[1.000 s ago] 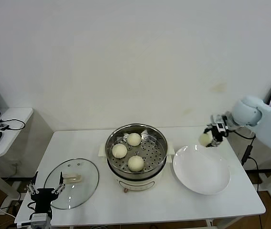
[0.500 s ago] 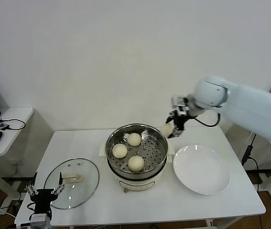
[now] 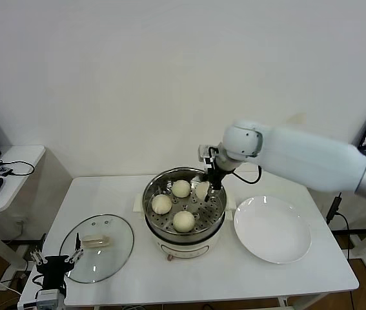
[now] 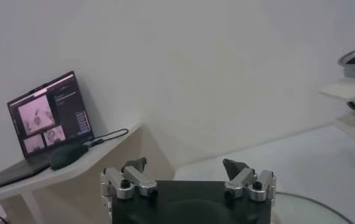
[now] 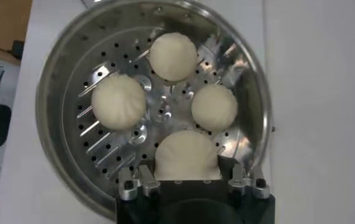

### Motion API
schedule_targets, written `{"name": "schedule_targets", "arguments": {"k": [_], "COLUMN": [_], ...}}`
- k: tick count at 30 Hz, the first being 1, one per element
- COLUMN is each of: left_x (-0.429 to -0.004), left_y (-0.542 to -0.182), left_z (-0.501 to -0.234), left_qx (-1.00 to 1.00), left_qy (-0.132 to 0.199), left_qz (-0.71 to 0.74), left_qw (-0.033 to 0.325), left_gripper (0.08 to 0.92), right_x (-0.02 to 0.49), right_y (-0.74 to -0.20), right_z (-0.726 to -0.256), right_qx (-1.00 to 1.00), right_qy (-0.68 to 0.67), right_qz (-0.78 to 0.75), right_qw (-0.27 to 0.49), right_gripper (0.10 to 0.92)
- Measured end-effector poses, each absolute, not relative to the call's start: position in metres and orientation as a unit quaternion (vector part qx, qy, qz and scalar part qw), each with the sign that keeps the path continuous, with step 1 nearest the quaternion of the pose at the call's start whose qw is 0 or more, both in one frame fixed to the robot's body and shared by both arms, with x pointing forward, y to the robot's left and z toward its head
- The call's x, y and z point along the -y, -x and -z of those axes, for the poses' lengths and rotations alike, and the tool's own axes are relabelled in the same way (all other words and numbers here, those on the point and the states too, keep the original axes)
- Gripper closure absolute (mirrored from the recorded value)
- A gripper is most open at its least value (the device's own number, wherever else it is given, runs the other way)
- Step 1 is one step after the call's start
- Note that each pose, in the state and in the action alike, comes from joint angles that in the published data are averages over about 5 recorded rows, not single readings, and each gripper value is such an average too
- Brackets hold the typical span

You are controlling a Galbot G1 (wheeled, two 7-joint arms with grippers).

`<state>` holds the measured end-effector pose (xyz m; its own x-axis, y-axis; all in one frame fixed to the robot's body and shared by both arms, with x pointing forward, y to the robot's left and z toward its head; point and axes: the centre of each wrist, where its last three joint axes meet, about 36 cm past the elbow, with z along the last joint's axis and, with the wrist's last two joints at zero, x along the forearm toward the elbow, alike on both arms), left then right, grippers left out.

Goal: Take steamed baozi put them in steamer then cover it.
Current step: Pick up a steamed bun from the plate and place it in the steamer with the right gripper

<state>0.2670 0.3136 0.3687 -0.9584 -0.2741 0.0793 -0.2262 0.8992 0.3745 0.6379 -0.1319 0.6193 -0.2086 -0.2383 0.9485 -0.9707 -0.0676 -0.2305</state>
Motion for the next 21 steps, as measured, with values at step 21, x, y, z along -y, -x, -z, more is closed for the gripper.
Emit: {"name": "schedule_targets", "arguments": {"k": [21], "left_x": [-0.314], "left_y": [-0.267], "left_z": [-0.368], "left_qx": [0.972], "left_qy": [-0.131], "left_qz": [0.182], "left_qw": [0.064], "left_gripper": [0.177], "right_x": [0.118], "right_y": [-0.639], "right_z": [-0.58], "right_qx": [0.579], "right_qy": [-0.511], "right_qz": [-0.518], "right_qw": [0.368], "right_gripper": [0.244]}}
